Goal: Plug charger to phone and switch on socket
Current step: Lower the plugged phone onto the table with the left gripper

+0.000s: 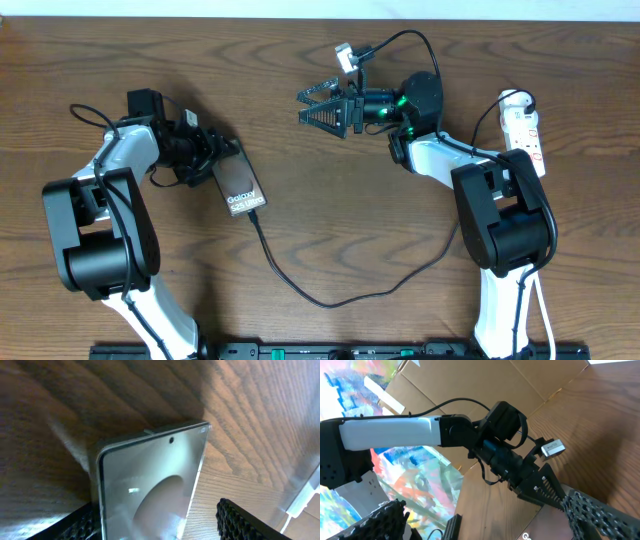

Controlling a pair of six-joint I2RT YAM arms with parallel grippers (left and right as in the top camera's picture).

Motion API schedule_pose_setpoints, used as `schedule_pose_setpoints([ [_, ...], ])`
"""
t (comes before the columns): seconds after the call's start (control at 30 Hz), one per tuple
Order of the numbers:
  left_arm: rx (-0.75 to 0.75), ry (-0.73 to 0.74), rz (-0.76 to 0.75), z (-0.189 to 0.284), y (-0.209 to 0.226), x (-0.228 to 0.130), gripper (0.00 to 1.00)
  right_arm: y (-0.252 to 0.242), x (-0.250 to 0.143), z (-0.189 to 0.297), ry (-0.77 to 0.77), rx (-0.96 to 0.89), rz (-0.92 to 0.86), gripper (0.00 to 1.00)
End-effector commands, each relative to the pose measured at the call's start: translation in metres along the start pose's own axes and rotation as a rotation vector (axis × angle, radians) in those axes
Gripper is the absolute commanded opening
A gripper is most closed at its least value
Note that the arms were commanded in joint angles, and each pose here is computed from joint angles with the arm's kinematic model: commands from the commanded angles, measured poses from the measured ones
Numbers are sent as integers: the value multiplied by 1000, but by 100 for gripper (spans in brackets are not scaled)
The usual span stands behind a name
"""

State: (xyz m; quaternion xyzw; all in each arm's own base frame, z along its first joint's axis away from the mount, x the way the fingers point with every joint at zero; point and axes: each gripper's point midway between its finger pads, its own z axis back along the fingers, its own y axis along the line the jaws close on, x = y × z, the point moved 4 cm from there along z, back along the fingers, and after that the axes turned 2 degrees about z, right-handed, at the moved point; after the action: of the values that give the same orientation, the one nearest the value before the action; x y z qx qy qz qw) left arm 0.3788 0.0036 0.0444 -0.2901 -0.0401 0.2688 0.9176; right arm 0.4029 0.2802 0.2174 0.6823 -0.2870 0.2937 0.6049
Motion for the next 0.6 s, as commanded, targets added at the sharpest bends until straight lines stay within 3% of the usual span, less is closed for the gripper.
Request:
schedule_pose_setpoints([
  [0.0, 328, 97, 127, -33, 82, -29, 73, 9, 8, -4, 0, 14, 47, 99],
  [0.57, 361, 115, 126, -31, 86, -34, 75, 9, 8, -4, 0, 15, 47, 99],
])
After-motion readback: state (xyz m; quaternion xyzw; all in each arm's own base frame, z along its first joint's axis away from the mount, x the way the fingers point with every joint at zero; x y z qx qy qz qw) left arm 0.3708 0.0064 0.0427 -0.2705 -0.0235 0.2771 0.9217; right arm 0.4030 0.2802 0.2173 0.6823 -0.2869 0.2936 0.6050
